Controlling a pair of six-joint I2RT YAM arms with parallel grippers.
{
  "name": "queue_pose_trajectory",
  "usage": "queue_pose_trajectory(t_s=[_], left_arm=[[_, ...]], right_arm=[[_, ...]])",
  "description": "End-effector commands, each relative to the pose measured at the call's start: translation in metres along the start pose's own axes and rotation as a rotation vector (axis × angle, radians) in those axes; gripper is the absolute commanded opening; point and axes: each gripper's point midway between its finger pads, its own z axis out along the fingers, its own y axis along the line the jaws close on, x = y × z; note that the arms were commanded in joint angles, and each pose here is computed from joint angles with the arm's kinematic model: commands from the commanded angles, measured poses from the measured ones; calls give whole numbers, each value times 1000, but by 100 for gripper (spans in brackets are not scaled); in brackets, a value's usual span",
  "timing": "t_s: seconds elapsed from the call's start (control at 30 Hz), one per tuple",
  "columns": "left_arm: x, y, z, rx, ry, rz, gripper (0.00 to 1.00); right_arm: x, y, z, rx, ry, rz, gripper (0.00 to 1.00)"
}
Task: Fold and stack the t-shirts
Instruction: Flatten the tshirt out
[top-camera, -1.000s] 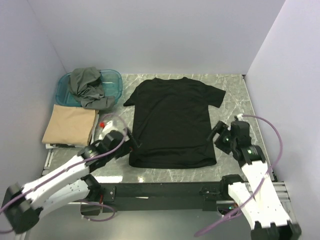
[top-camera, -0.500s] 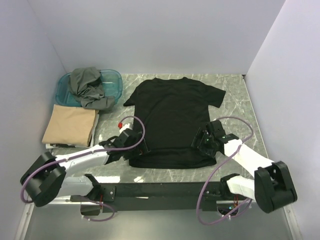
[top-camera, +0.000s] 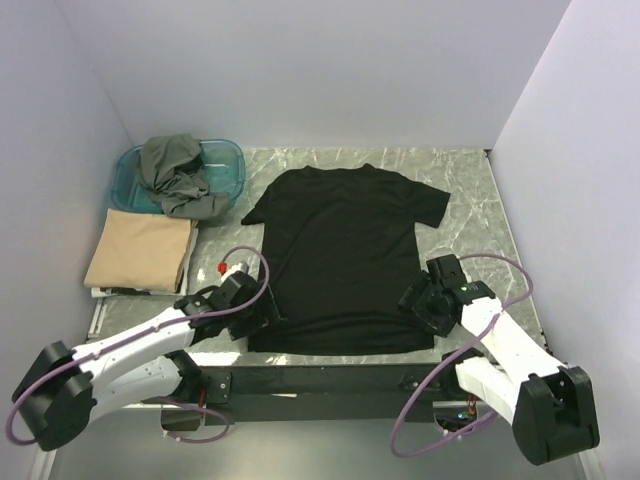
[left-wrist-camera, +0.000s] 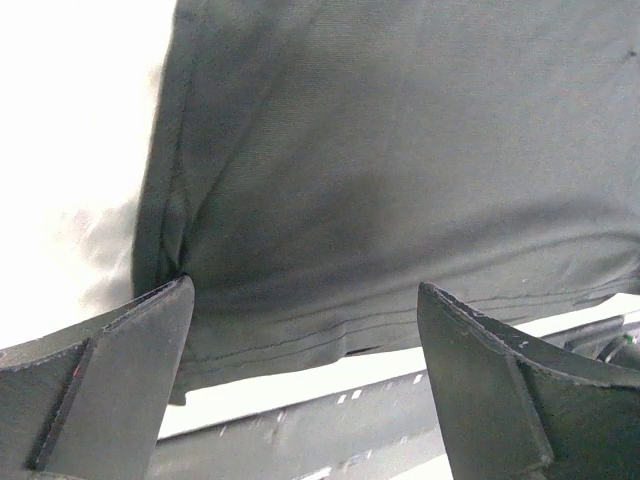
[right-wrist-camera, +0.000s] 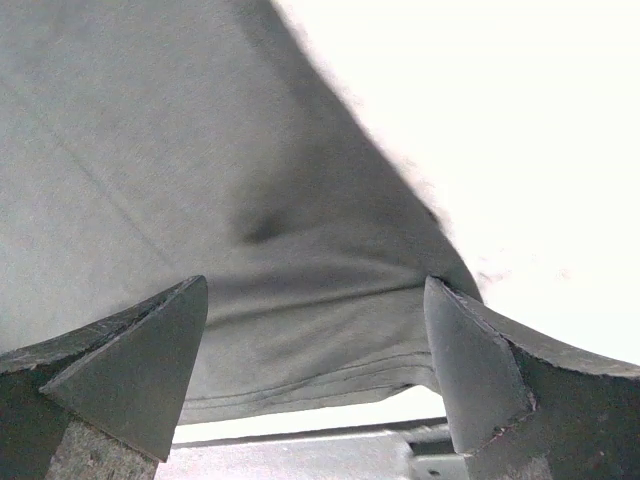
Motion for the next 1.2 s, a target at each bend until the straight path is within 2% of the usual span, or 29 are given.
queue_pose_trajectory(t_s=[0.0,0.13,0.3,0.37,0.43,0.6,0.63,0.67,0.7,0.73,0.77,0.8,0.87,0.97,1.0,1.03,1.17], left_arm=[[25,37,-13,-114,91,-17,99],[24,27,-25,-58,84,-20,99],[-7,-31,-56,117,6,46,99],[-30,-35,-61,88,-91,81,99],[-65,-57,-68,116,-235,103,100],[-131,-117,-65,157,-443,172,99],[-143,-120,-59,128,-462,200,100],[-151,-117,-36,59,-441,226,99],[-184,-123,-39,15,-521,200,99],[-201,-120,-32,-32,-546,189,99],[-209,-112,-2,-94,-508,210,99],[-239,-122,-1,-73,-539,185,99],[-267,-125,27,-132,-536,181,100],[-285,-112,70,-240,-523,233,99],[-298,-124,73,-219,-534,238,99],[-297,-117,95,-232,-499,245,100],[-314,-116,127,-223,-470,238,99]], right_arm=[[8,-30,-6,118,14,33,95],[-6,-17,-19,69,-37,38,95],[-35,25,-47,-103,-136,-21,95],[-45,45,-59,-180,-159,-79,95],[-51,57,-67,-212,-173,-109,95],[-36,85,-56,-267,-126,-155,96],[-30,93,-51,-296,-104,-147,96],[-25,93,-41,-281,-75,-140,96],[-21,90,-31,-268,-56,-131,96],[-24,95,-26,-277,-66,-102,96],[-25,93,-17,-252,-69,-96,96],[-28,91,-12,-235,-77,-85,96],[-36,82,1,-143,-102,-78,96],[-42,68,14,-21,-106,-89,96],[-45,64,18,9,-117,-96,96],[-46,64,22,14,-113,-94,96],[-41,55,42,62,-62,-76,96]])
